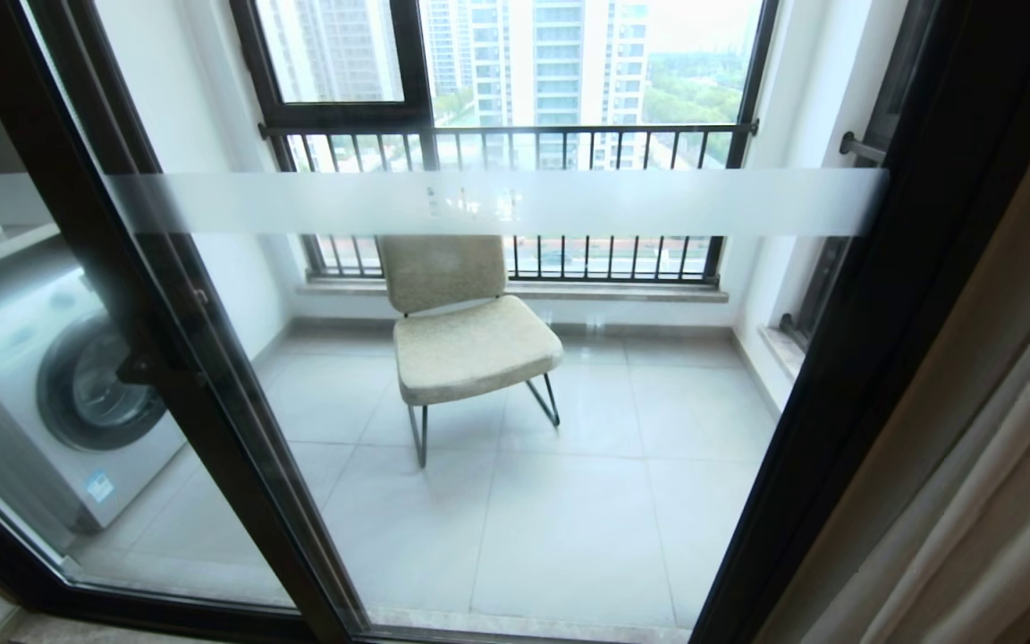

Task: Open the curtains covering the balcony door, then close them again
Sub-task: Close the inner curtains on both sides

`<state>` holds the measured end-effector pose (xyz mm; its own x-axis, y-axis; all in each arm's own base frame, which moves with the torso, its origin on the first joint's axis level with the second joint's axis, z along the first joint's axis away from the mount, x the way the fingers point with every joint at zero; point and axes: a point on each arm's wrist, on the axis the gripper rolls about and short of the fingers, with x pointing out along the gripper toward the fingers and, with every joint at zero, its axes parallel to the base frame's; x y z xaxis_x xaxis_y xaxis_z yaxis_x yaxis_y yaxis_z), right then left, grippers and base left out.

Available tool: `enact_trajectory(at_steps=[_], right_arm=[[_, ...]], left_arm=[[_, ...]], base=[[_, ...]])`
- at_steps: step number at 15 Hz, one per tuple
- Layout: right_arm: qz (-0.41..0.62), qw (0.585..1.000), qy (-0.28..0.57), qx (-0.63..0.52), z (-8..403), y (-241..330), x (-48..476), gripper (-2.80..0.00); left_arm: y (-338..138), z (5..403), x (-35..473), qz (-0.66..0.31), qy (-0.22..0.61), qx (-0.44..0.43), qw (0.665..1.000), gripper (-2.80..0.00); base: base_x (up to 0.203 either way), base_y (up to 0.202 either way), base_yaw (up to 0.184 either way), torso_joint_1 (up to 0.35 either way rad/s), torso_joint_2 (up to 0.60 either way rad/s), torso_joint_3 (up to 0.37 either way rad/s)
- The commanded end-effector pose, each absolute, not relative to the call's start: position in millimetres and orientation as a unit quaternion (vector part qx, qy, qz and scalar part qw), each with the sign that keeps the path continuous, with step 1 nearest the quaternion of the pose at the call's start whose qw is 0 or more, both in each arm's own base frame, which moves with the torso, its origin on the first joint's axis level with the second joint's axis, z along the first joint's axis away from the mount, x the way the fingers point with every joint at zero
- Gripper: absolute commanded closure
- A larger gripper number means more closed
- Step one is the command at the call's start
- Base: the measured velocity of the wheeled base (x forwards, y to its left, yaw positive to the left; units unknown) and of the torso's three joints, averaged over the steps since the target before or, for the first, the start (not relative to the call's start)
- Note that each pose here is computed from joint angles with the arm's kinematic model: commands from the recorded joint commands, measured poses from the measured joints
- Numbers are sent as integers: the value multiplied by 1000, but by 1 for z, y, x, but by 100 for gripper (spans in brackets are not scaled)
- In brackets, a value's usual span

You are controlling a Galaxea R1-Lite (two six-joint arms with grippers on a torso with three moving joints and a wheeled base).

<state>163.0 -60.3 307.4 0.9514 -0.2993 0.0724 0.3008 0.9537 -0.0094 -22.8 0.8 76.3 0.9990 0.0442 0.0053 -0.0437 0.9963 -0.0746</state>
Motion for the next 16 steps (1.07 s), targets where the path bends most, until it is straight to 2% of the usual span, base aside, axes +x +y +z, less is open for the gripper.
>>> enact_trajectory(at_steps=[1, 6, 16], right_arm=[[-106, 993, -43, -10, 310, -44, 165, 0], [-22, 997, -69, -8, 317, -15, 161, 0], [-43, 996, -79, -14, 327, -21, 159, 0]], left_arm=[[1, 76, -23, 22, -3, -38, 999, 0], [1, 76, -23, 23, -4, -38, 999, 0], [1, 76, -23, 23, -3, -38, 999, 0]], base=[[0, 0, 0, 0, 0, 0], [0, 0, 0, 0, 0, 0], [0, 0, 0, 0, 0, 0]])
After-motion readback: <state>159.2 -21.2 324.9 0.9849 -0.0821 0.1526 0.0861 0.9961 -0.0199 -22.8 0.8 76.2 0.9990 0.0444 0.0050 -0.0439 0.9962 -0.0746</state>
